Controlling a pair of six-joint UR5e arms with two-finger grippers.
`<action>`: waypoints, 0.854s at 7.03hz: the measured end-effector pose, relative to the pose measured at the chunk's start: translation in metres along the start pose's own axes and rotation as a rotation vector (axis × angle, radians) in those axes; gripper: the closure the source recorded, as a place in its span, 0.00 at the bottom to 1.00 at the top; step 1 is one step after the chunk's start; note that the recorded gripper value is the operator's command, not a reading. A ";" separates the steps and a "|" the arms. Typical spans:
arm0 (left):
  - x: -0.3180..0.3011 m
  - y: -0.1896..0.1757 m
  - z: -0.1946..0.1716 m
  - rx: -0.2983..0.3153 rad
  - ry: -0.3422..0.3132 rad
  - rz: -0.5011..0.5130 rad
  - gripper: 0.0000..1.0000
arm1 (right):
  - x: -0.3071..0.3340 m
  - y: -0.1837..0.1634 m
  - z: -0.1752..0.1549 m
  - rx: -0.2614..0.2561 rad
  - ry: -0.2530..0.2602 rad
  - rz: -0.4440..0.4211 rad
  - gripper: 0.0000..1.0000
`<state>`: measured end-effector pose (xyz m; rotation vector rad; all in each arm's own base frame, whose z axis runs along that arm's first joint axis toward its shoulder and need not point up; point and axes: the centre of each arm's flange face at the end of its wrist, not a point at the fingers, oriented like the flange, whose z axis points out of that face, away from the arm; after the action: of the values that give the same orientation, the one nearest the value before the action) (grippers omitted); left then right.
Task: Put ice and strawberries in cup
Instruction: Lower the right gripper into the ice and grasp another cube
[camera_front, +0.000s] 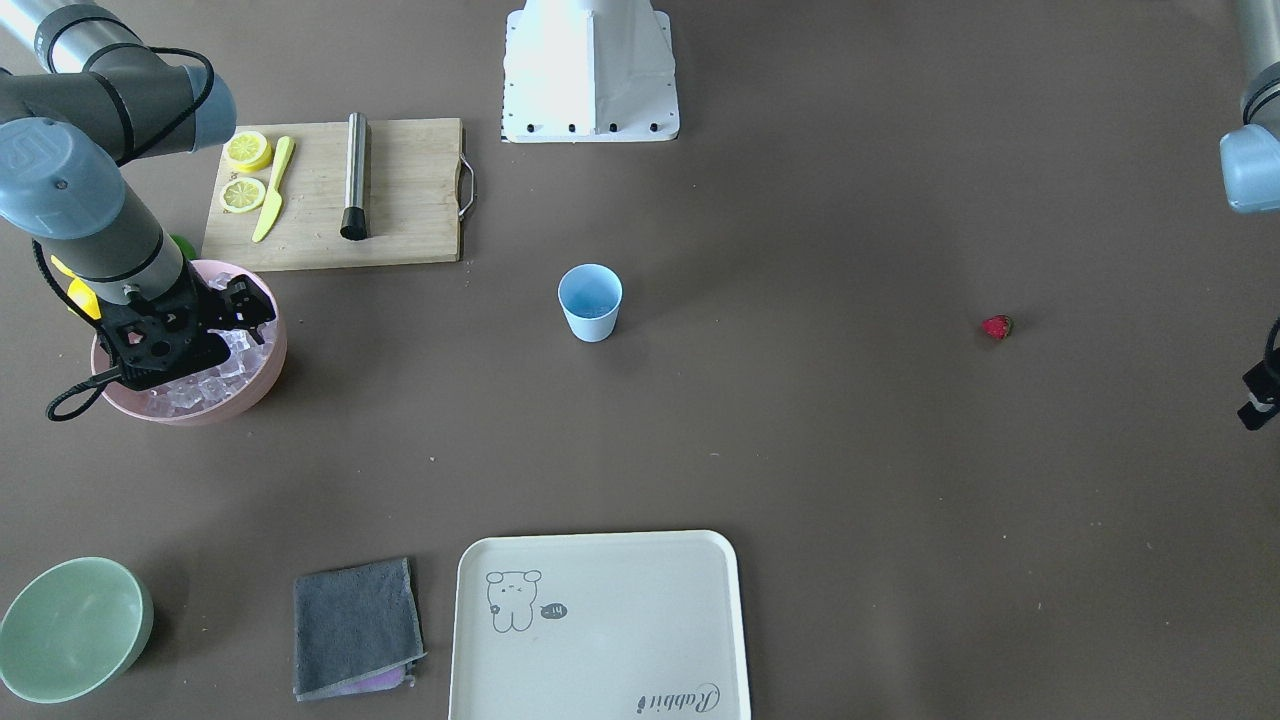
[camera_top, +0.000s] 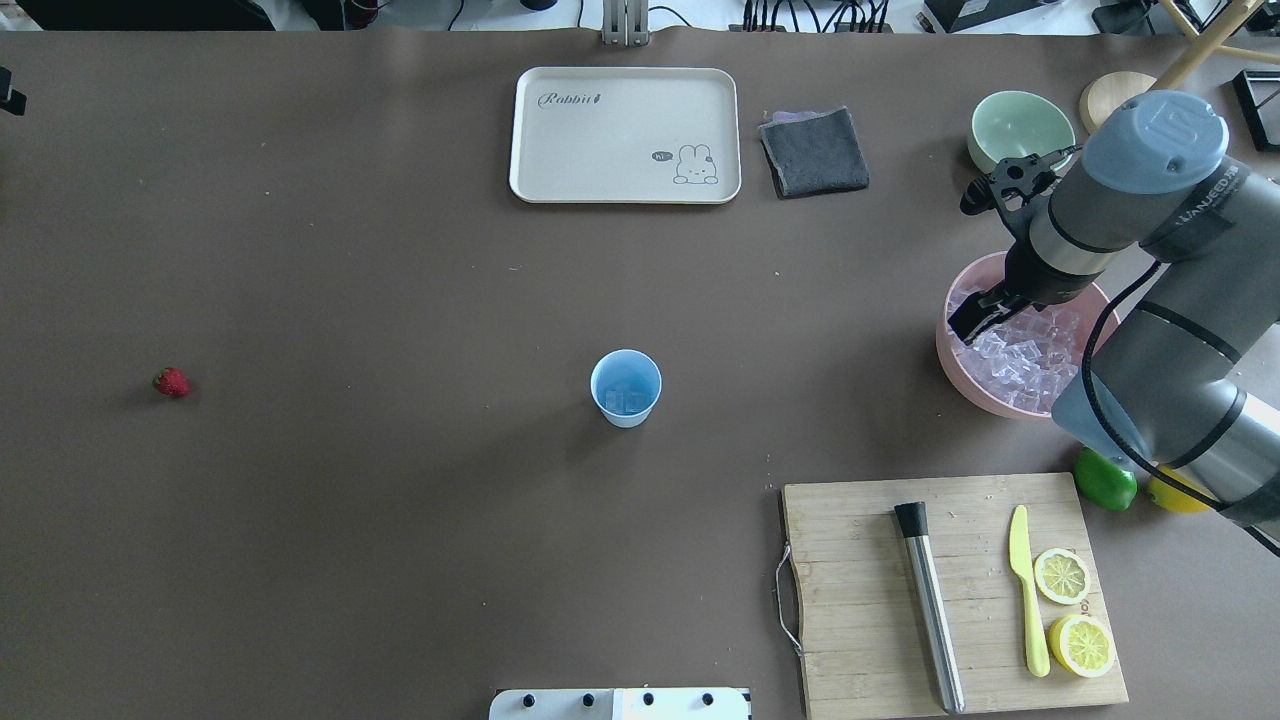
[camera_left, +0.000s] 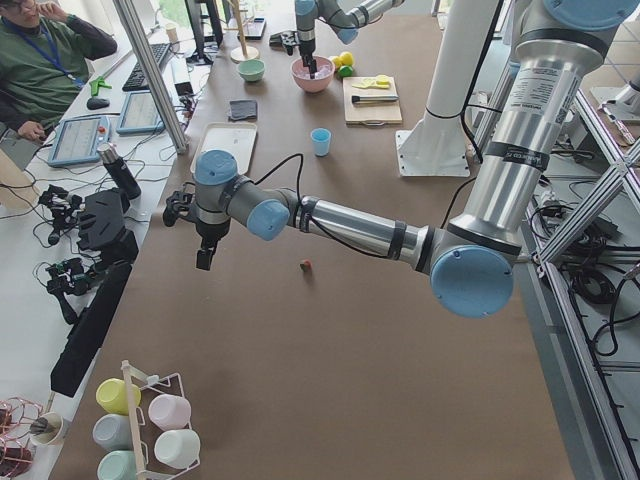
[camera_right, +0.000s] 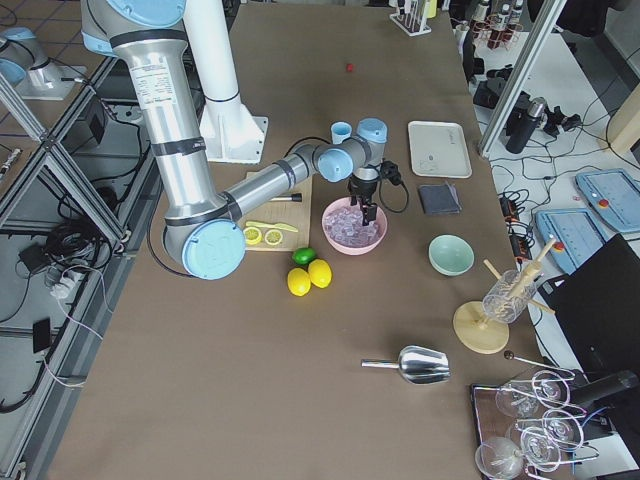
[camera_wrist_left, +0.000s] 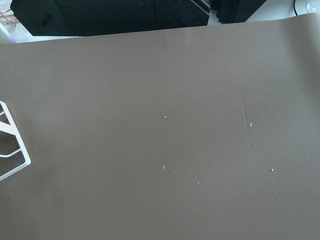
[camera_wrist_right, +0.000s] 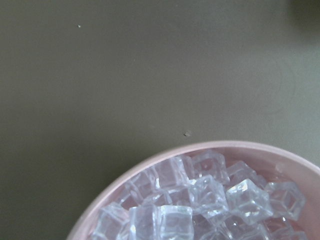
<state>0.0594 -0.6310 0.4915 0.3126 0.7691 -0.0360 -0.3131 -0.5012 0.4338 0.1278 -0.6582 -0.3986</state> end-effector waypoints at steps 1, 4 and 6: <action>0.001 -0.001 -0.001 0.001 0.001 0.001 0.03 | 0.001 0.003 0.001 -0.004 0.000 0.001 0.00; 0.005 -0.002 0.000 0.001 0.003 0.006 0.03 | 0.005 0.008 0.007 -0.015 0.005 0.006 0.45; 0.007 -0.004 0.001 0.002 0.004 0.010 0.03 | 0.005 0.008 0.009 -0.018 0.007 0.006 0.60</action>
<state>0.0645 -0.6347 0.4857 0.3180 0.7720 -0.0268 -0.3124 -0.4962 0.4453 0.1099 -0.6474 -0.3983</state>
